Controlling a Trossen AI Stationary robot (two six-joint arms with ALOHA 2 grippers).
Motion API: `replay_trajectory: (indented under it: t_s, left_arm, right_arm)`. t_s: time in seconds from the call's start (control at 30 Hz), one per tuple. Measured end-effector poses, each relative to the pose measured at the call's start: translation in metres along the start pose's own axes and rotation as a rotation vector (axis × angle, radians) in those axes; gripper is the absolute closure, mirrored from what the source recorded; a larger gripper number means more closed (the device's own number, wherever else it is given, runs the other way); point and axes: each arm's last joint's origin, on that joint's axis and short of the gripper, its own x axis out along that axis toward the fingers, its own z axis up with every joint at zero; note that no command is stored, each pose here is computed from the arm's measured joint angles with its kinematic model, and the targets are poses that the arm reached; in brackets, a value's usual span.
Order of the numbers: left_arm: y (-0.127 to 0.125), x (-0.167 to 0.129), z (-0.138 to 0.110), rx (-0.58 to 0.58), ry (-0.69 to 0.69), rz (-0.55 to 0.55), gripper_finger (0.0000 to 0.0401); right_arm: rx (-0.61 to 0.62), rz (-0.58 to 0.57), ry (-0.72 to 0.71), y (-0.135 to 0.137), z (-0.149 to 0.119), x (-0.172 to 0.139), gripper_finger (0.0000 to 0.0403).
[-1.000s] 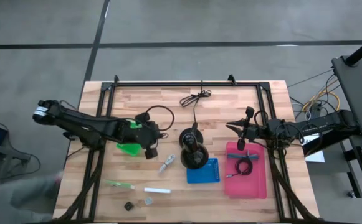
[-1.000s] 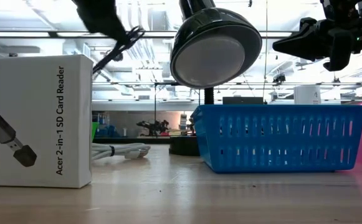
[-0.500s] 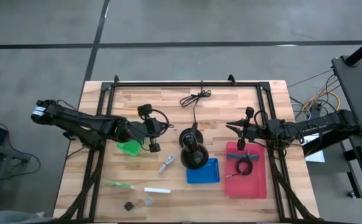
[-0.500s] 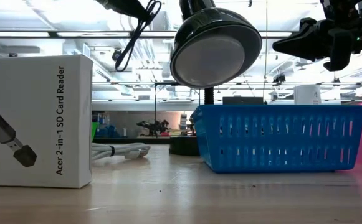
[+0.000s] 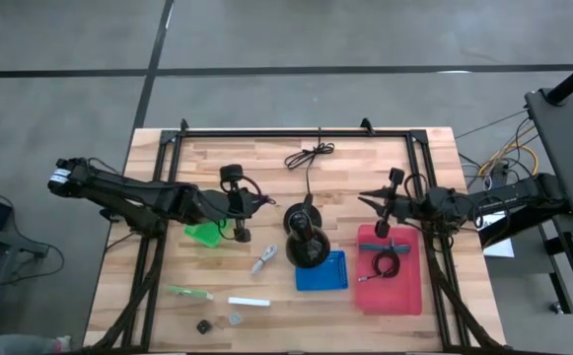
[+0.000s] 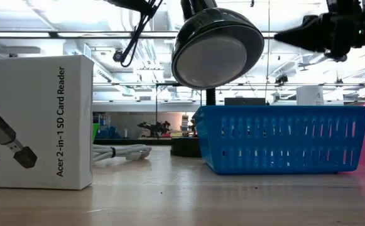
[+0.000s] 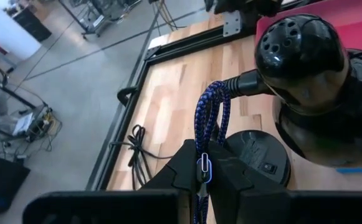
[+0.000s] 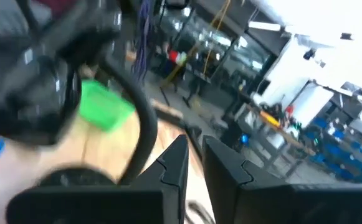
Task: Pick and place items into bin
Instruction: Put the violet charger cable into the pink bin
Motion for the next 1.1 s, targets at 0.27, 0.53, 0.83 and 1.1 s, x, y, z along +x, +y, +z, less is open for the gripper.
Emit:
replay_trajectory:
  t_s: [0.27,0.53,0.83,1.1]
  left_arm:
    - [0.002,-0.002,0.006,0.038,-0.058,-0.002,0.0391]
    - [0.003,-0.002,0.009,0.066,-0.088,0.006,0.0391]
    - [0.007,-0.008,0.022,0.111,-0.172,-0.022,0.0391]
    - [0.010,-0.009,0.031,0.068,-0.251,-0.013,0.0391]
  right_arm:
    - [0.005,0.079,-0.134,0.000,0.013,0.007,0.0314]
    - [0.051,0.090,-0.121,-0.003,0.039,0.034,0.0249]
    - [0.040,0.085,-0.131,-0.007,0.085,0.081,0.0230]
    - [-0.055,0.146,-0.027,0.001,0.101,0.120,0.0230]
